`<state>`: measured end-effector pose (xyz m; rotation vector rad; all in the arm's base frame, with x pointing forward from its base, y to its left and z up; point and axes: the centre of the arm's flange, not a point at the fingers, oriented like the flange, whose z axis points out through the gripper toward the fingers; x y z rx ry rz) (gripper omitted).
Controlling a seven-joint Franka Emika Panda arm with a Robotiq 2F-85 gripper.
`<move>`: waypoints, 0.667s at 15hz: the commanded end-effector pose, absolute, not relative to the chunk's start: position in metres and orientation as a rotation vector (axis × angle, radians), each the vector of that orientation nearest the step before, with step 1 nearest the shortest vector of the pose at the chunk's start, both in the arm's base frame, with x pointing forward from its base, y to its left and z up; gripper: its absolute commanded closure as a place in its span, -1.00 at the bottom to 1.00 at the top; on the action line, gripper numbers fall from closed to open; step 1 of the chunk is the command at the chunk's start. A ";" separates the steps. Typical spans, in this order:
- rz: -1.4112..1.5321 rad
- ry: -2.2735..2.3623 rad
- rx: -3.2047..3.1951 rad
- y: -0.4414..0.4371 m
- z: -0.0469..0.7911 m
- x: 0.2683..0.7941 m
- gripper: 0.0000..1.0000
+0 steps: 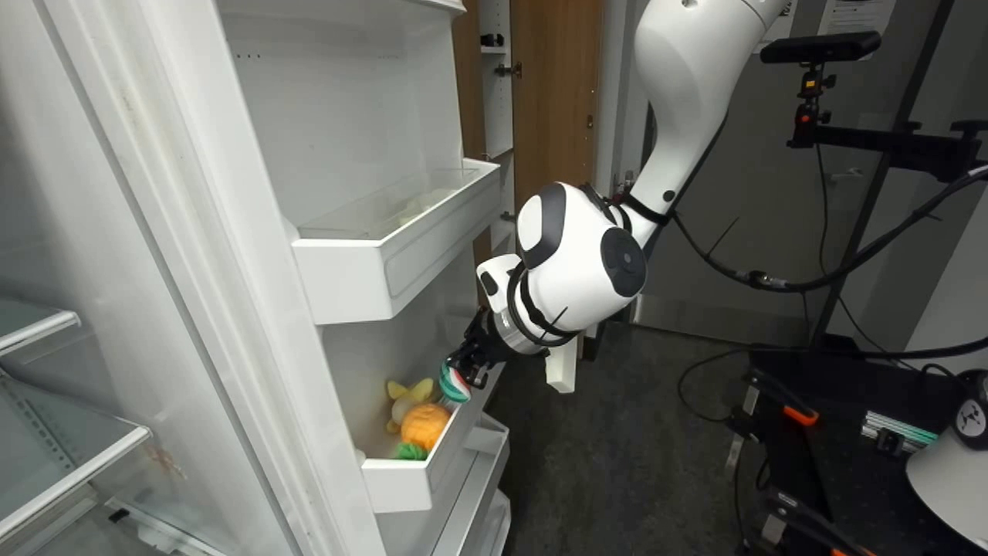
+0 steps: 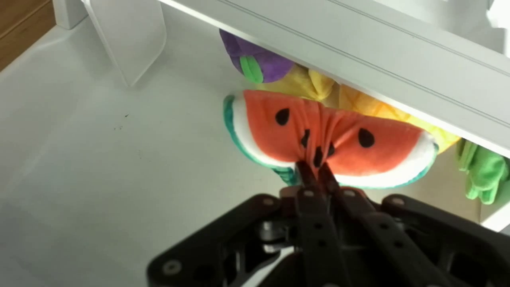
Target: Move the watermelon plush toy from the top compartment to the bottom compartment.
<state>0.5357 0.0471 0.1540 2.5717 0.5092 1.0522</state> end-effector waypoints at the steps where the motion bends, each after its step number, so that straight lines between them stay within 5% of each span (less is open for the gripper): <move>1: 1.048 0.512 2.571 0.049 0.151 0.538 0.97; 10: 1.043 0.530 2.548 0.057 0.150 0.542 0.89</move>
